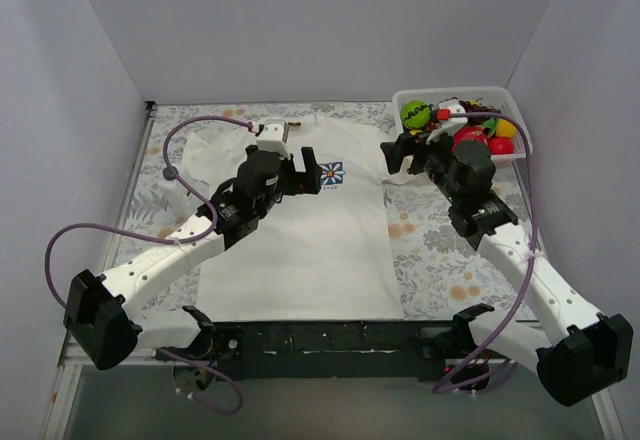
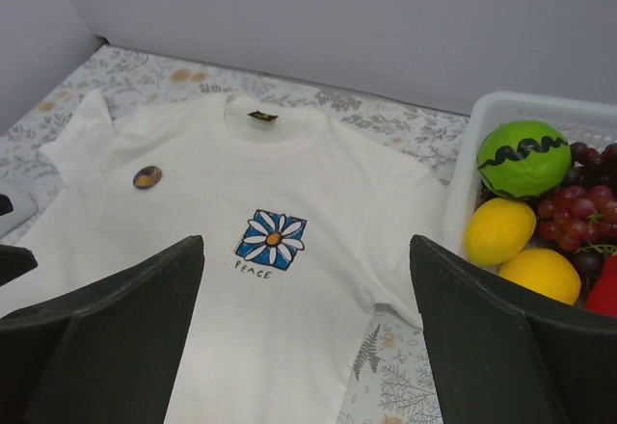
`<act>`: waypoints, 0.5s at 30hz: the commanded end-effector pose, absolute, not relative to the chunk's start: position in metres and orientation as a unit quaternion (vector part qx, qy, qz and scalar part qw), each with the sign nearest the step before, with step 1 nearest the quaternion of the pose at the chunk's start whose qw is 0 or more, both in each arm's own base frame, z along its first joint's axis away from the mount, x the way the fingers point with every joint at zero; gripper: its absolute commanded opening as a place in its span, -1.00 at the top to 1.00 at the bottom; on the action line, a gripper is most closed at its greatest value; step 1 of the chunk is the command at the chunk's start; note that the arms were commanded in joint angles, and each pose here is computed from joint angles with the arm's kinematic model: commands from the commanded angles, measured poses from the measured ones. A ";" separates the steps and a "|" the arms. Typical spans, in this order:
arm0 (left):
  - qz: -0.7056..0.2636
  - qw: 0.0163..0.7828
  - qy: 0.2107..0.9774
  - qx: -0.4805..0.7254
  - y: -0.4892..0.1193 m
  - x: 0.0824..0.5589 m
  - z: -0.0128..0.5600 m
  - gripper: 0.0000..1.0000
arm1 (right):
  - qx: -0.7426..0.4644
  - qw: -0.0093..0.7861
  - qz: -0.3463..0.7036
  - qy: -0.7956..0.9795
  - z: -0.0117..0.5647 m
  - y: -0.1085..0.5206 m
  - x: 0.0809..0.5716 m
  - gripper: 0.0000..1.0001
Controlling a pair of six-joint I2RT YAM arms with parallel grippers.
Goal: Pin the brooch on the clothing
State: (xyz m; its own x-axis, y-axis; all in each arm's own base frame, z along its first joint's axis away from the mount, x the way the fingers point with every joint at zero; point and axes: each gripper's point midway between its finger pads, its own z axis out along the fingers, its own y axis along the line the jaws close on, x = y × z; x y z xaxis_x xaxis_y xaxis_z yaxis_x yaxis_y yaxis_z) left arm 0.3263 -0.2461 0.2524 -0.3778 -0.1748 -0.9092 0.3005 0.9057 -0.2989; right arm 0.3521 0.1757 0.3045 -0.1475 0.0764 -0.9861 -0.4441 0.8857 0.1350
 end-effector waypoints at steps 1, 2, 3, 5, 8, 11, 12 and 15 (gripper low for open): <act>-0.199 0.575 0.793 0.029 -0.236 0.327 0.261 -0.96 | -0.099 0.727 0.198 0.650 0.347 0.157 0.341 -0.89; -0.203 0.578 0.790 0.031 -0.237 0.327 0.262 -0.96 | -0.092 0.737 0.195 0.640 0.353 0.153 0.337 -0.89; -0.207 0.580 0.787 0.034 -0.238 0.325 0.264 -0.96 | -0.092 0.741 0.193 0.637 0.354 0.151 0.335 -0.89; -0.210 0.585 0.783 0.032 -0.236 0.324 0.264 -0.96 | -0.089 0.743 0.186 0.637 0.352 0.148 0.334 -0.89; -0.205 0.595 0.776 0.025 -0.230 0.323 0.267 -0.96 | -0.090 0.739 0.173 0.645 0.345 0.146 0.337 -0.89; -0.199 0.613 0.764 0.019 -0.220 0.321 0.275 -0.96 | -0.094 0.741 0.166 0.643 0.333 0.144 0.337 -0.89; -0.196 0.613 0.765 0.022 -0.217 0.318 0.270 -0.96 | -0.094 0.748 0.164 0.636 0.335 0.143 0.336 -0.89; -0.194 0.640 0.743 0.029 -0.207 0.312 0.279 -0.96 | -0.094 0.754 0.135 0.636 0.317 0.132 0.333 -0.89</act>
